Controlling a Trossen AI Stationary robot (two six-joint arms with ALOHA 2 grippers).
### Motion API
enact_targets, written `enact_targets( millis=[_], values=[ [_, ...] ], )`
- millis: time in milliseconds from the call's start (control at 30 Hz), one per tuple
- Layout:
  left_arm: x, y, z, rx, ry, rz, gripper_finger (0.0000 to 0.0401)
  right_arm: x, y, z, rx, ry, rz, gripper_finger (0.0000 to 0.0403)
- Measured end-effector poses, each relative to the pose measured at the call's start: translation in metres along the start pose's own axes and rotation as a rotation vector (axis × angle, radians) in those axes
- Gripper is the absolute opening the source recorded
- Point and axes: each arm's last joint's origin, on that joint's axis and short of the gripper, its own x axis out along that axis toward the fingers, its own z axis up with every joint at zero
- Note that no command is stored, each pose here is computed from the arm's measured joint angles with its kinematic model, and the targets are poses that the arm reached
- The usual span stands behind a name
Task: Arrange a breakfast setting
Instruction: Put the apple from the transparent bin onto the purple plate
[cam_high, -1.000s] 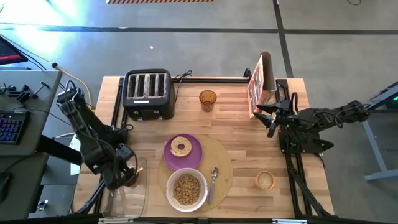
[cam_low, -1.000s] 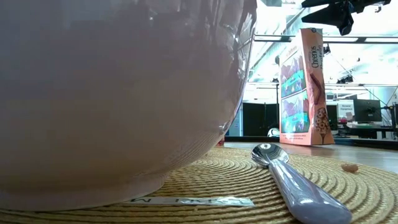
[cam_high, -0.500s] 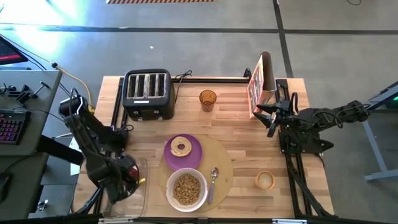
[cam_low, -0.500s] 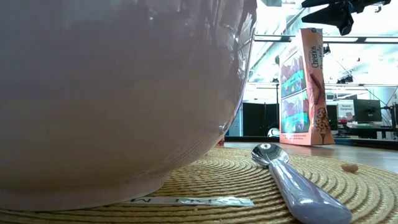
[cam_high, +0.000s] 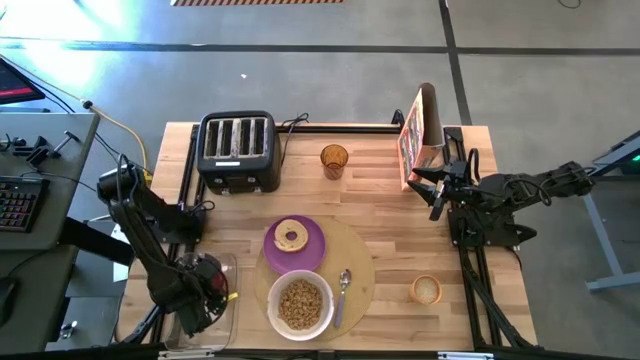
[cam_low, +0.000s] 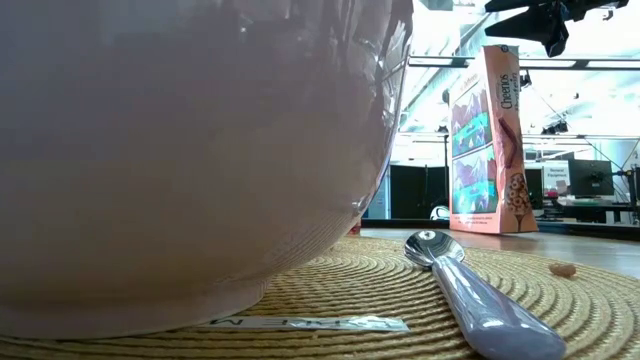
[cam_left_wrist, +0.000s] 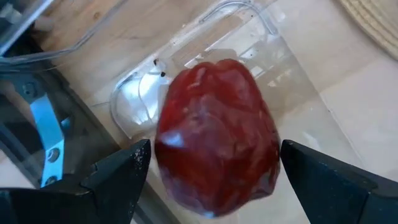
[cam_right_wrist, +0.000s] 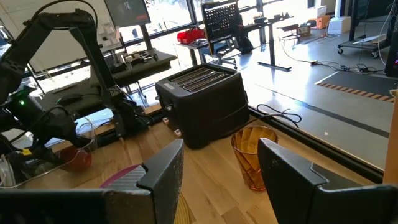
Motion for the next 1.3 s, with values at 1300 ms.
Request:
enact_targets(
  millis=[1300],
  values=[
    [0.014, 0.004, 0.001, 0.024, 0.046, -0.086, 0.0326, 0.000, 0.000, 0.000, 0.000, 0.000, 0.000, 0.0188]
  ],
)
